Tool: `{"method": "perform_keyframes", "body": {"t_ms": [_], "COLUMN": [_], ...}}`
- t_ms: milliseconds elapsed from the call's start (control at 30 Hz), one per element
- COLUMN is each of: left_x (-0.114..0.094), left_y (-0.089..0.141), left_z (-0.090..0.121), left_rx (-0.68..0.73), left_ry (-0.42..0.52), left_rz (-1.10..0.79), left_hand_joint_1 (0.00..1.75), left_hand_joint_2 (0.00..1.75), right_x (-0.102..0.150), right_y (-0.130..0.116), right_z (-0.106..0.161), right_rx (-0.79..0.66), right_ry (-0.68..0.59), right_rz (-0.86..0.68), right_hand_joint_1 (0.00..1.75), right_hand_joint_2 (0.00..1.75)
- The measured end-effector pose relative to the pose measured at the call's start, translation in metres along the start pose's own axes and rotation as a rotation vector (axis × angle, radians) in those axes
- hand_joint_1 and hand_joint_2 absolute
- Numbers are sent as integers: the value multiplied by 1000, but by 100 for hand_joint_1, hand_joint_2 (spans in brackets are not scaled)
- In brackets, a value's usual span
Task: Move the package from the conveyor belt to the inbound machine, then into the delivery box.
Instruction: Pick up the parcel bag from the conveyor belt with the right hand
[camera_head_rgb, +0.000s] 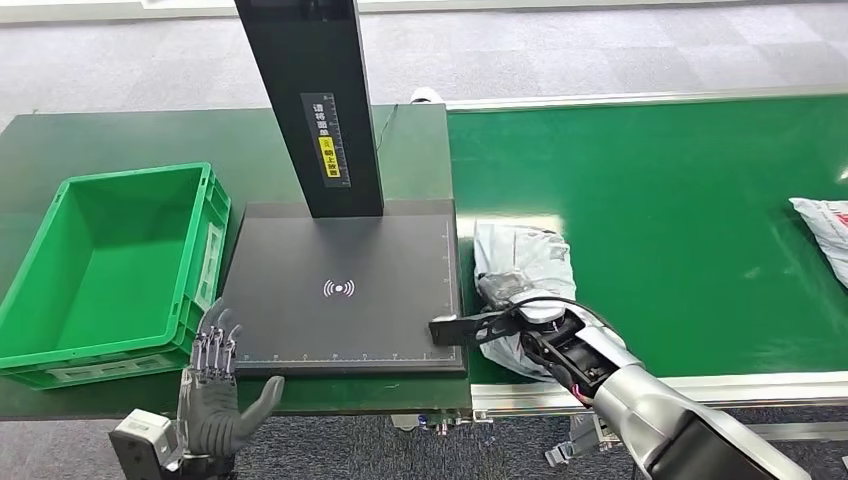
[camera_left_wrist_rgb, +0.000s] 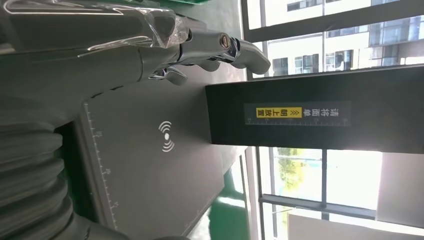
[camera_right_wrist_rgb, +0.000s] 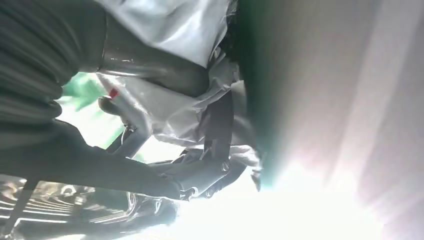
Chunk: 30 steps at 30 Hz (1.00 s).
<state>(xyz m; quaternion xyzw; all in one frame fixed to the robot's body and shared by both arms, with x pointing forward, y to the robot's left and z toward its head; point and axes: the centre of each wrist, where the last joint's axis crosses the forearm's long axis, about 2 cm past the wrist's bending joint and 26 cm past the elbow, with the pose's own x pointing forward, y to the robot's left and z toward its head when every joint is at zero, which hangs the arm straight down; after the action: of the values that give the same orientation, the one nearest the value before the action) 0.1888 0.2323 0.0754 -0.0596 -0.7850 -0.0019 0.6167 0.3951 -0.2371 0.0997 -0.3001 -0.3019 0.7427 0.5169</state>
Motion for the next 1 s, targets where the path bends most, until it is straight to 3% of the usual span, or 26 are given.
{"method": "perform_keyframes", "body": {"t_ms": [167, 333, 600, 833, 1000], "left_x": [4, 8, 10, 12, 14], "left_y": [1, 2, 5, 10, 15], "left_z": [12, 15, 10, 4, -2], "left_rx": [15, 42, 58, 76, 114], "left_ry": [-7, -33, -70, -109, -145], "left_rz": [-5, 0, 12, 17, 16], "left_hand_joint_1": [0, 0, 0, 0, 0], "left_hand_joint_2": [175, 175, 175, 175, 175], "right_x": [-1, 9, 30, 51, 71], "right_y": [-15, -30, -73, -93, -98], "right_z": [5, 12, 32, 50, 57], "right_rx": [-166, -325, -639, -854, -855], "right_ry": [115, 101, -185, -379, -575], "right_rz": [-6, -31, -153, -241, -277], "right_hand_joint_1": [175, 175, 175, 175, 175], "right_hand_joint_2": [175, 175, 175, 175, 175]}}
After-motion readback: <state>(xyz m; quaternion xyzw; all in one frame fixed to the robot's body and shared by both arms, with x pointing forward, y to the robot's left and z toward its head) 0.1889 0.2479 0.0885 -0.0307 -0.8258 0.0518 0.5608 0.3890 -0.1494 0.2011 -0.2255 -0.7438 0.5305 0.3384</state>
